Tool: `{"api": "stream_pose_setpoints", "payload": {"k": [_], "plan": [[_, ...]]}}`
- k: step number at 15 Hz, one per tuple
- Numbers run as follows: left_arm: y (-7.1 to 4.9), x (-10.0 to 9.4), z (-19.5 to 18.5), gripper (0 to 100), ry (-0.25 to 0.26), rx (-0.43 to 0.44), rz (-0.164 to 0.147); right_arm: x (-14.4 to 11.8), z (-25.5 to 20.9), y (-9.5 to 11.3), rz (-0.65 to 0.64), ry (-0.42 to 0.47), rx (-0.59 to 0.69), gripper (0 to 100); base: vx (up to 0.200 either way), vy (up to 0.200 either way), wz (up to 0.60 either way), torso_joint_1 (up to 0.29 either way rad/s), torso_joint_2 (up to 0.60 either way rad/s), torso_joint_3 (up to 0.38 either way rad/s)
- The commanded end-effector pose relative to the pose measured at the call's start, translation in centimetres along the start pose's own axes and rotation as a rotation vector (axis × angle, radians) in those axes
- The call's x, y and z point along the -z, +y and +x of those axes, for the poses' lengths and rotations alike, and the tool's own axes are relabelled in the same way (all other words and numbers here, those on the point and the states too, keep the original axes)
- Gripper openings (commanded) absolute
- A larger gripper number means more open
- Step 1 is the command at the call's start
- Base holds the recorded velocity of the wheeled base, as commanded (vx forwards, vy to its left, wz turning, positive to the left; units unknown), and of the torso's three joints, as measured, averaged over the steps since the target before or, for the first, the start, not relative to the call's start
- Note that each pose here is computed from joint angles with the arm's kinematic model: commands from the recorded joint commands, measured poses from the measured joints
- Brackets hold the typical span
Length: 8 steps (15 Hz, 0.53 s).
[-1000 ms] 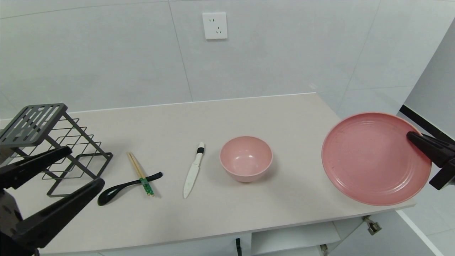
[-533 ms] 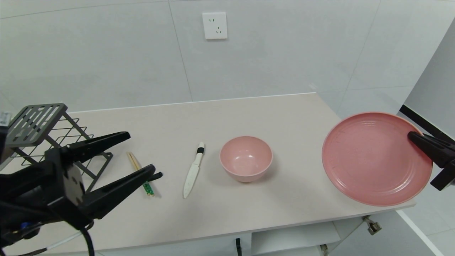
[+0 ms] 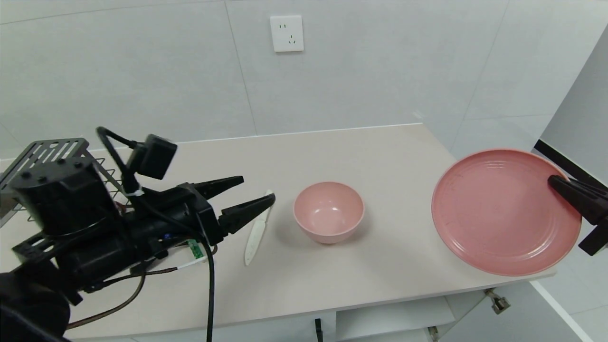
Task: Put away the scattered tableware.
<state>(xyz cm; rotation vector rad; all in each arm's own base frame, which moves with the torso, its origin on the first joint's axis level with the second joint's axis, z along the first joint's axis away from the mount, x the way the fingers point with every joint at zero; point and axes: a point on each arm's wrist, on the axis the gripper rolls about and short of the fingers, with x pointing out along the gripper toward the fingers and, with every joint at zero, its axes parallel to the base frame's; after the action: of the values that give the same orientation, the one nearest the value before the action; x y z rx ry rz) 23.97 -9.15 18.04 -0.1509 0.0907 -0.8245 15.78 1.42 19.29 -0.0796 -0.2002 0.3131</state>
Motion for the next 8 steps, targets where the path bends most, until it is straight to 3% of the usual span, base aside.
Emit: {"api": "stream_pose_setpoints", "payload": {"k": [1, 3, 6, 8], "plan": [[0.6, -0.1, 2.5, 100, 0.111, -0.02, -0.092, -0.1, -0.1, 0.0, -0.002, -0.005, -0.001, 0, 0.0, 0.0, 0.0, 0.0, 0.0, 0.0], [0.6, -0.7, 3.2, 100, 0.195, -0.059, -0.126, -0.2, -0.3, 0.1, -0.004, -0.008, 0.0, 0, 0.0, 0.0, 0.0, 0.0, 0.0, 0.0], [0.8, 0.1, 4.0, 100, 0.225, -0.053, -0.094, -0.1, -0.2, 0.1, -0.008, -0.007, -0.002, 0, 0.0, 0.0, 0.0, 0.0, 0.0, 0.0], [1.9, 1.4, 5.6, 100, 0.262, -0.104, -0.052, -0.1, -0.2, 0.1, -0.007, -0.005, -0.004, 0, 0.0, 0.0, 0.0, 0.0, 0.0, 0.0]]}}
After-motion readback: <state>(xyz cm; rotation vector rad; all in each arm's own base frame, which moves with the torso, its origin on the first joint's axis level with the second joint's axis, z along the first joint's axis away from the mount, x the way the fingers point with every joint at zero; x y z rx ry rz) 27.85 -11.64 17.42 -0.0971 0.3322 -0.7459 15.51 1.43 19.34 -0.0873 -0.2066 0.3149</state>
